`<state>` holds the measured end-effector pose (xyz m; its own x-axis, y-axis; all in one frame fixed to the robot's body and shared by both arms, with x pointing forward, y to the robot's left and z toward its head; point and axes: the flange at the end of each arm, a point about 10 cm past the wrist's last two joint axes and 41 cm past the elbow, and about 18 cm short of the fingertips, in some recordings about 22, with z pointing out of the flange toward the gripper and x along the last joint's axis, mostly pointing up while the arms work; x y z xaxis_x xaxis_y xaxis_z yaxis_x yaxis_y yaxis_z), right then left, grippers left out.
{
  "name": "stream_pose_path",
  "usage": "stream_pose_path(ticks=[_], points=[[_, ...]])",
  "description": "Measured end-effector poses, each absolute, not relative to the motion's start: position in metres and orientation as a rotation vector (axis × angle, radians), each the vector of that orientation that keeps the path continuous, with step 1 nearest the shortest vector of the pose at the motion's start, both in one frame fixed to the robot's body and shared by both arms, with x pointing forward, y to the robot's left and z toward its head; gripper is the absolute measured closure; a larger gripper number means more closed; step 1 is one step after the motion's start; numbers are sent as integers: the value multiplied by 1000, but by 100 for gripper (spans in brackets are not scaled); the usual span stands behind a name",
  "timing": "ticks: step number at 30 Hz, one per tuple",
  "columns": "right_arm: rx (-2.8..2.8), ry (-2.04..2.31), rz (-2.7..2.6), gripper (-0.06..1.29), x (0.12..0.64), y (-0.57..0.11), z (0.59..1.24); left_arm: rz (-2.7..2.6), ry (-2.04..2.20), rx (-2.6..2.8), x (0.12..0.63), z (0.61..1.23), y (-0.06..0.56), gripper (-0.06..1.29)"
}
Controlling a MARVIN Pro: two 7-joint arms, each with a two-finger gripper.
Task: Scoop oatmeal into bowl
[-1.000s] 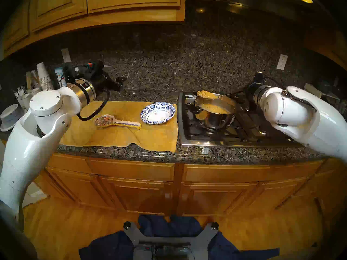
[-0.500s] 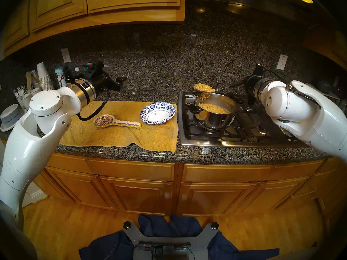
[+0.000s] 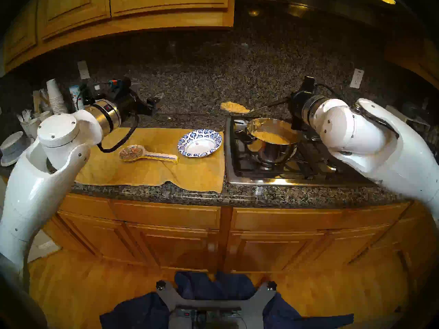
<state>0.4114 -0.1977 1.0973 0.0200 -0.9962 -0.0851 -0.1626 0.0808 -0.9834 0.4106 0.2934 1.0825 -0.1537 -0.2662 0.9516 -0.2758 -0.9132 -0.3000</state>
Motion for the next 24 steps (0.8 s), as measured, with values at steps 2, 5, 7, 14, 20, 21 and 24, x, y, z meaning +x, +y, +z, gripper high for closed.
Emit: stream_pose_path(ticks=[2, 5, 7, 14, 20, 21, 24], points=[[-1283, 1336, -1023, 125, 411, -189, 1096, 2290, -653, 2039, 411, 1082, 293, 0], [-1292, 1324, -985, 125, 412, -175, 1093, 2290, -653, 2040, 411, 1082, 293, 0], [-1299, 1320, -958, 125, 413, -166, 1090, 2289, -654, 2040, 411, 1082, 293, 0], [-1336, 1323, -894, 125, 420, -140, 1074, 2289, -654, 2040, 411, 1082, 293, 0], [-1379, 1323, -865, 125, 425, -120, 1056, 2289, -654, 2040, 411, 1082, 293, 0], [-1387, 1321, -863, 125, 427, -115, 1052, 2289, -654, 2040, 411, 1082, 293, 0], [-1398, 1310, -866, 125, 430, -107, 1047, 2289, -654, 2040, 411, 1082, 293, 0]])
